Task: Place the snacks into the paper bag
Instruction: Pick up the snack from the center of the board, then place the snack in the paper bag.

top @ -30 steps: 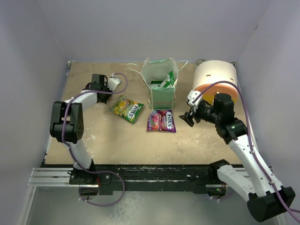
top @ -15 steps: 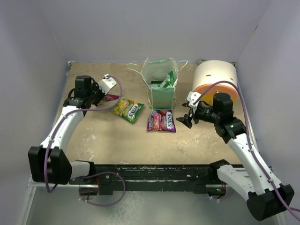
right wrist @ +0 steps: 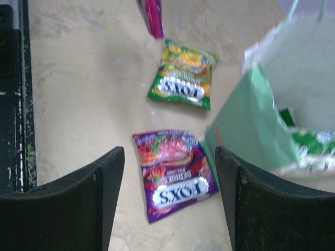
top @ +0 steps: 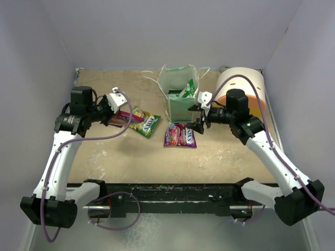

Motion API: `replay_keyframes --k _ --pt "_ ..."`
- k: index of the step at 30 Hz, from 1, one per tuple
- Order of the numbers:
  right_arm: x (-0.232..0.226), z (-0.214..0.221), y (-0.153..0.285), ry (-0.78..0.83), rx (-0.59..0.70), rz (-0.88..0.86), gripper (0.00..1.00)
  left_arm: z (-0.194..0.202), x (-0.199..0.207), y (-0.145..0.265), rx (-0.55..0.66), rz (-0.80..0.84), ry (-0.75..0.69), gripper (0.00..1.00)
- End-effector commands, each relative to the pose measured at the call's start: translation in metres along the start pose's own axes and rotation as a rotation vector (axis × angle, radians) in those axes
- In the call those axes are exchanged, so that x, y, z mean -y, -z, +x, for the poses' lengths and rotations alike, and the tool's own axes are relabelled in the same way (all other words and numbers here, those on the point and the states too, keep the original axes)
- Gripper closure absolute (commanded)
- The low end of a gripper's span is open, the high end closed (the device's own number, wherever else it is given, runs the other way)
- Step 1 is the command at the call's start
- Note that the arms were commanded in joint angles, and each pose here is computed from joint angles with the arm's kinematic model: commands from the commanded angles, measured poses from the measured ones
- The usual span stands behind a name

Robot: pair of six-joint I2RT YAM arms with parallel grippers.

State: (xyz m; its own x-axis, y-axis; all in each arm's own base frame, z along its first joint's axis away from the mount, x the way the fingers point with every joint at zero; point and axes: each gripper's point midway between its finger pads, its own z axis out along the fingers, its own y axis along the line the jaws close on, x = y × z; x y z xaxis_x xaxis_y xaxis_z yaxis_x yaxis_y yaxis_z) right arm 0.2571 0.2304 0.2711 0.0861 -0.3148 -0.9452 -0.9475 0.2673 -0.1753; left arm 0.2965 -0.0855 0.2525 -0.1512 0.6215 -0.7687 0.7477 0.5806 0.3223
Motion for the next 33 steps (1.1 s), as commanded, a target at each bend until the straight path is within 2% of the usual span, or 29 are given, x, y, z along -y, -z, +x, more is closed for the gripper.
replay_keyframes --k 1,10,21,27,29,33 --pt "-0.005 -0.062 -0.015 0.143 0.123 -0.04 0.28 -0.046 0.025 0.019 0.156 0.11 -0.024 1.0" --pt "-0.014 -0.096 -0.065 0.097 0.163 -0.143 0.24 -0.077 0.049 0.032 0.249 0.213 0.014 1.0" --pt "-0.053 -0.052 -0.116 0.028 0.064 -0.247 0.19 -0.099 0.063 0.047 0.342 0.262 0.093 1.0" --pt "-0.049 -0.038 -0.14 -0.018 0.03 -0.237 0.19 -0.105 0.068 0.051 0.37 0.282 0.119 1.0" --pt "-0.052 -0.036 -0.147 -0.035 0.025 -0.26 0.21 -0.107 0.07 0.051 0.377 0.295 0.132 1.0" --pt "-0.057 -0.032 -0.158 -0.081 0.02 -0.296 0.38 -0.107 0.072 0.052 0.386 0.299 0.141 1.0"
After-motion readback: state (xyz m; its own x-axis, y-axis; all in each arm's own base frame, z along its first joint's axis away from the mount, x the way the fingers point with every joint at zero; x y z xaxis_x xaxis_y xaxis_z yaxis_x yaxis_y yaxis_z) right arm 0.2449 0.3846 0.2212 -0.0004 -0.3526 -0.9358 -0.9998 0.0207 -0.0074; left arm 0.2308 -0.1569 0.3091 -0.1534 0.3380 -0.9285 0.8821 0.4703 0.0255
